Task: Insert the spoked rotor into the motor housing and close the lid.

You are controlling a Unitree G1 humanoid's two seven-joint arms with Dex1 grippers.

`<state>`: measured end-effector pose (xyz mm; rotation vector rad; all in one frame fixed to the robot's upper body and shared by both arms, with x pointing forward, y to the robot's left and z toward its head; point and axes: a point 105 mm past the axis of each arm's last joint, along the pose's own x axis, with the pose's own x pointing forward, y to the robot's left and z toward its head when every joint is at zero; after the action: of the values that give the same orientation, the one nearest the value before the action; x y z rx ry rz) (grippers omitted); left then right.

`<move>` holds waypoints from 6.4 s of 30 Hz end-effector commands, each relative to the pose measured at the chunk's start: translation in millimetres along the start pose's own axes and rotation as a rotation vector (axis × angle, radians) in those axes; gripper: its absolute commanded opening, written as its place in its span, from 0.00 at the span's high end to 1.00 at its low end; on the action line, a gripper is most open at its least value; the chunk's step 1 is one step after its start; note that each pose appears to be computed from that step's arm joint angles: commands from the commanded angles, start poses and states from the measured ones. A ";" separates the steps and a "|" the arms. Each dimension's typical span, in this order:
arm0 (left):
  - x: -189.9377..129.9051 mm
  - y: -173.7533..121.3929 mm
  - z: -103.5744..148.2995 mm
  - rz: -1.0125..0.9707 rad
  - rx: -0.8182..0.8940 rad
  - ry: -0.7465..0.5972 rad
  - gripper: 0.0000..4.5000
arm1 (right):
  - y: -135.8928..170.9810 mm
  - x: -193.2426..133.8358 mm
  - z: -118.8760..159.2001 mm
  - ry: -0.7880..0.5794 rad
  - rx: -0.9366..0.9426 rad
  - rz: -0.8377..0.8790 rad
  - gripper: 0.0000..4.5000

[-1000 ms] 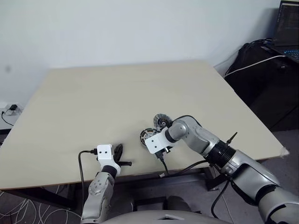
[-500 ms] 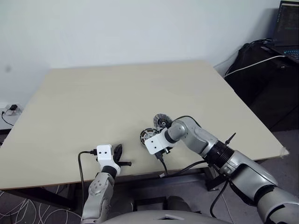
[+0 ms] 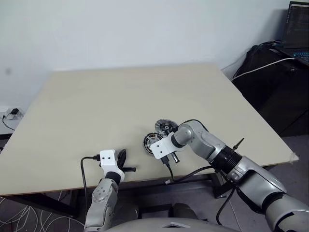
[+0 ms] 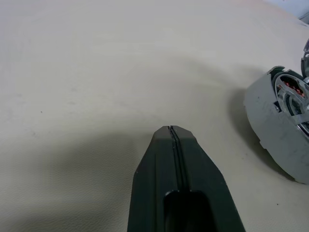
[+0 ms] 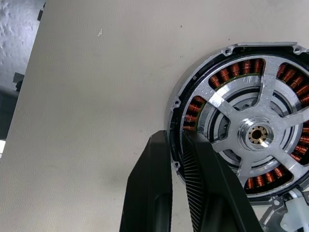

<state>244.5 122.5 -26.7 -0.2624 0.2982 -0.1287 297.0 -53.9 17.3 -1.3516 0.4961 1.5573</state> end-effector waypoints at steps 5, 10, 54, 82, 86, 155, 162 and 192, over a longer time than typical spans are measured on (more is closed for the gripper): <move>2.7 -5.5 16.4 -0.016 -0.003 -0.067 1.00 | -22.6 -16.9 0.7 -0.079 0.279 -0.170 0.98; 2.8 -5.9 15.6 -0.020 -0.006 -0.065 1.00 | -12.2 -36.3 8.4 -0.152 0.535 -0.149 0.98; 1.2 -6.5 12.7 -0.033 0.001 -0.048 1.00 | -32.3 -7.3 63.2 -0.385 1.007 -0.134 0.61; -0.5 -6.2 12.3 -0.056 0.020 -0.031 1.00 | 8.7 -86.5 -86.7 0.027 0.826 -1.058 0.98; -1.0 -5.8 11.4 -0.059 0.021 -0.024 1.00 | 35.8 -74.5 -75.5 -0.065 0.903 -1.058 0.98; -1.8 -0.9 16.0 -0.065 0.073 -0.007 1.00 | -9.9 4.8 13.6 -0.638 1.047 -0.666 0.79; -1.4 -1.6 15.9 -0.070 0.074 -0.008 1.00 | -15.2 -11.9 10.7 -0.694 1.035 -0.724 0.28; -1.1 -1.0 17.7 -0.062 0.071 -0.017 1.00 | -12.0 11.3 26.6 -0.714 0.996 -0.559 0.01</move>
<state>240.2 126.2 -28.3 -0.2125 0.3419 -0.1897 287.2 -25.5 5.4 -0.0962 0.3721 0.9656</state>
